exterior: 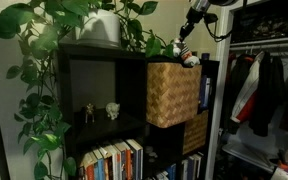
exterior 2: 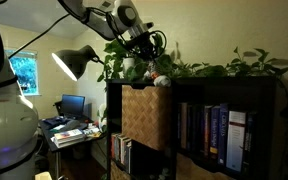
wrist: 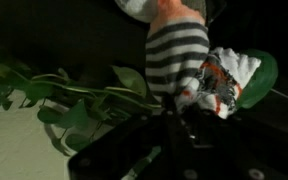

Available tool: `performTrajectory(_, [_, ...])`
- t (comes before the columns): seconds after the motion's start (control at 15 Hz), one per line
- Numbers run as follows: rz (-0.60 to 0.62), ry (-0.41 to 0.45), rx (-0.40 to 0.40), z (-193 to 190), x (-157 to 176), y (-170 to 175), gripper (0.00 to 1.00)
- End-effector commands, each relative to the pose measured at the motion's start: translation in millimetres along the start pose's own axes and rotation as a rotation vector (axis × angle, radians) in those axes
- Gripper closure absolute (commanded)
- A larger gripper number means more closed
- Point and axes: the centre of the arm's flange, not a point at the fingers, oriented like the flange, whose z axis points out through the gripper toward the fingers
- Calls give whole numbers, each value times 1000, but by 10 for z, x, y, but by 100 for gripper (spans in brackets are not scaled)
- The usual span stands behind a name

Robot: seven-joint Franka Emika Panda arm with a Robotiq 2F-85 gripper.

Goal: Pull out the basket, put three pairs of socks on the top of the shelf, then push the basket in

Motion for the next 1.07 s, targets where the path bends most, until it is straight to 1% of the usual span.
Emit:
performTrajectory(0.0, [47,121,-87,-19,10,90,92])
performTrajectory(0.2, [93,201,-118,39,49,172,92])
performTrajectory(0.33, [112,233,-134,137,70,229,92])
performTrajectory(0.4, [123,244,-155,203,77,269,91])
performTrajectory(0.6, [151,247,-210,394,56,412,91])
performTrajectory(0.87, [181,192,-267,633,-41,557,92])
performTrajectory(0.93, [181,181,-268,665,-73,562,92])
performTrajectory(1.0, [184,175,-271,691,-89,564,78])
